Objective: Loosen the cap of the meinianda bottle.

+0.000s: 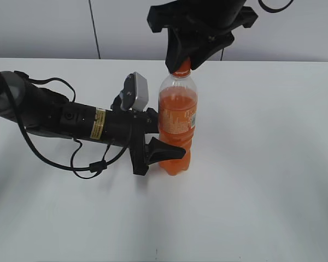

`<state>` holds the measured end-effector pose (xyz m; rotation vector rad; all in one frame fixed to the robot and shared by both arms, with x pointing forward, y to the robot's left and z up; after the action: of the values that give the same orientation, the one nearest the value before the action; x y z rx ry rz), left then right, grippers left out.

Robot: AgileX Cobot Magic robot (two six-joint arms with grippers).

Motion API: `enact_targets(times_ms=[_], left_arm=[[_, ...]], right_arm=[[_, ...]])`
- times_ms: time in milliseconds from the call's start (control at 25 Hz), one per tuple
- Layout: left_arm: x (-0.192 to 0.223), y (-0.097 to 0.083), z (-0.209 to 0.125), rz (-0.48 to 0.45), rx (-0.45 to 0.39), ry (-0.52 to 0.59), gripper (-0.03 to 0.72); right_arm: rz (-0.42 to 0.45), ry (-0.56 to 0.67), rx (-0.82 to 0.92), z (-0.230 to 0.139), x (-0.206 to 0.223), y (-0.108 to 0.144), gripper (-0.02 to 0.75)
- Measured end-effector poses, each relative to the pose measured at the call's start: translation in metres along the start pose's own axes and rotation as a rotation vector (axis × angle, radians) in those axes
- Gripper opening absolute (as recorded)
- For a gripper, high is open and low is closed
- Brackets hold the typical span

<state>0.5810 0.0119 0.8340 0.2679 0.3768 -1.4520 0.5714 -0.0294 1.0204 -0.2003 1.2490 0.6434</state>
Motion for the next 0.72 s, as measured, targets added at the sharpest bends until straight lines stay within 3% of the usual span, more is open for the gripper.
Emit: enact_targets(times_ms=[160,720], left_arm=[[0.0000,-0.0002,0.0000,-0.001,0.001,0.000,0.409],[0.0000,-0.0001,0.0001,-0.001,0.003,0.000,0.409]], right_arm=[[0.002,-0.001,-0.222,0.0001,0.0000,0.0004,0.279],[-0.050,0.031,-1.286,0.0000,-0.0022,-0.0082,0.274]])
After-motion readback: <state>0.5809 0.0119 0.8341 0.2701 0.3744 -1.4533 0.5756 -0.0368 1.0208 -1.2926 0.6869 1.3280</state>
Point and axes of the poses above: a point on each arm's last joint axis where the gripper is mounted, x pointing out along that axis toward the gripper, y along the wrist's bending axis when the last joint is at zero, z = x × y, the point moved 8 cm from there along x, pointing out along that axis toward the gripper, and after that the axes turned 3 degrees about -x, right-handed, at the moved point
